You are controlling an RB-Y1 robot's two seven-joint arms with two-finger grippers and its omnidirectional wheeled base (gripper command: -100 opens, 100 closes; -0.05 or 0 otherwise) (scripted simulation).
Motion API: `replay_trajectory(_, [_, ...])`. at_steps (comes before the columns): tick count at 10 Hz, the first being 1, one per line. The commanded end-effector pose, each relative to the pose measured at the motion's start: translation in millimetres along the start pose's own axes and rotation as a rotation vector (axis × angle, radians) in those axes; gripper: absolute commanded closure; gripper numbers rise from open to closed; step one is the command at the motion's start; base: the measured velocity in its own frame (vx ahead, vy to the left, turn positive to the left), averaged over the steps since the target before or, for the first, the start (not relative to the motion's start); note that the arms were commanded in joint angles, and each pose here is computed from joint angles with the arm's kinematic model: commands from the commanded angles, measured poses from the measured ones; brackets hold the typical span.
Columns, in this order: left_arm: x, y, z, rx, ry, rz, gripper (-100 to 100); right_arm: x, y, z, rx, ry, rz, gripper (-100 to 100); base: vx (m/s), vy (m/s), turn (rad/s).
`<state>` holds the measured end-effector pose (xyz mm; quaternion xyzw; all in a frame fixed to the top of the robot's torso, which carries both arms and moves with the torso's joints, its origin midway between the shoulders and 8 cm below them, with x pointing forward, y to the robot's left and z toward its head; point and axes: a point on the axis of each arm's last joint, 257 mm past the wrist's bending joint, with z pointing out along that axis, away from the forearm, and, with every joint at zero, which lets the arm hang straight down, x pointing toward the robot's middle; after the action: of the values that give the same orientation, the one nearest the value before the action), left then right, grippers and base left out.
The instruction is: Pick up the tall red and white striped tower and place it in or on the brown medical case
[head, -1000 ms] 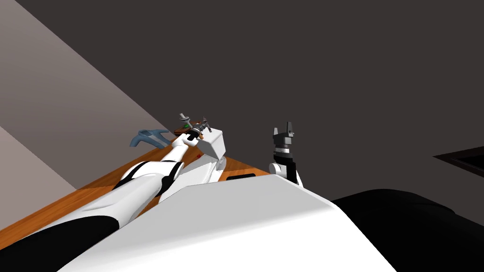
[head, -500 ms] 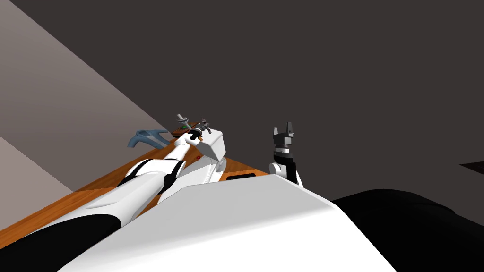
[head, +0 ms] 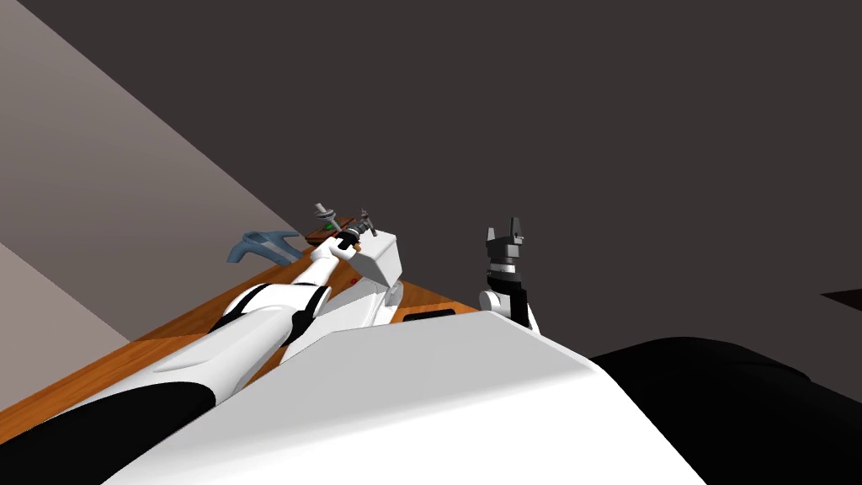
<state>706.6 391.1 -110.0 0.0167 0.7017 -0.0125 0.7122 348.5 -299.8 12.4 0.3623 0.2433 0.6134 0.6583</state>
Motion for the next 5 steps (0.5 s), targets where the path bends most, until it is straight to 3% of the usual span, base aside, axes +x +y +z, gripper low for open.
replay_trajectory(1, [0.0, 0, 0.0, 0.0, 0.0, 0.0, 100, 0, 0, 0.0, 0.0, 0.0, 0.0, 0, 0.0, 0.0, 0.0])
replay_trajectory(2, [0.0, 0, 0.0, 0.0, 0.0, 0.0, 0, 0, 0, 0.0, 0.0, 0.0, 0.0, 0, 0.0, 0.0, 0.0])
replay_trajectory(3, [16.3, -9, -5.6, 0.02, 0.008, -0.003, -100, 0, 0, 0.0, 0.0, 0.0, 0.0, 0, 0.069, 0.012, 0.04])
replay_trajectory(5, [19.4, -11, -6.8, 0.024, 0.01, -0.004, -100, 0, 0, -0.1, 0.0, 0.0, 0.0, 0, 0.089, 0.014, 0.016])
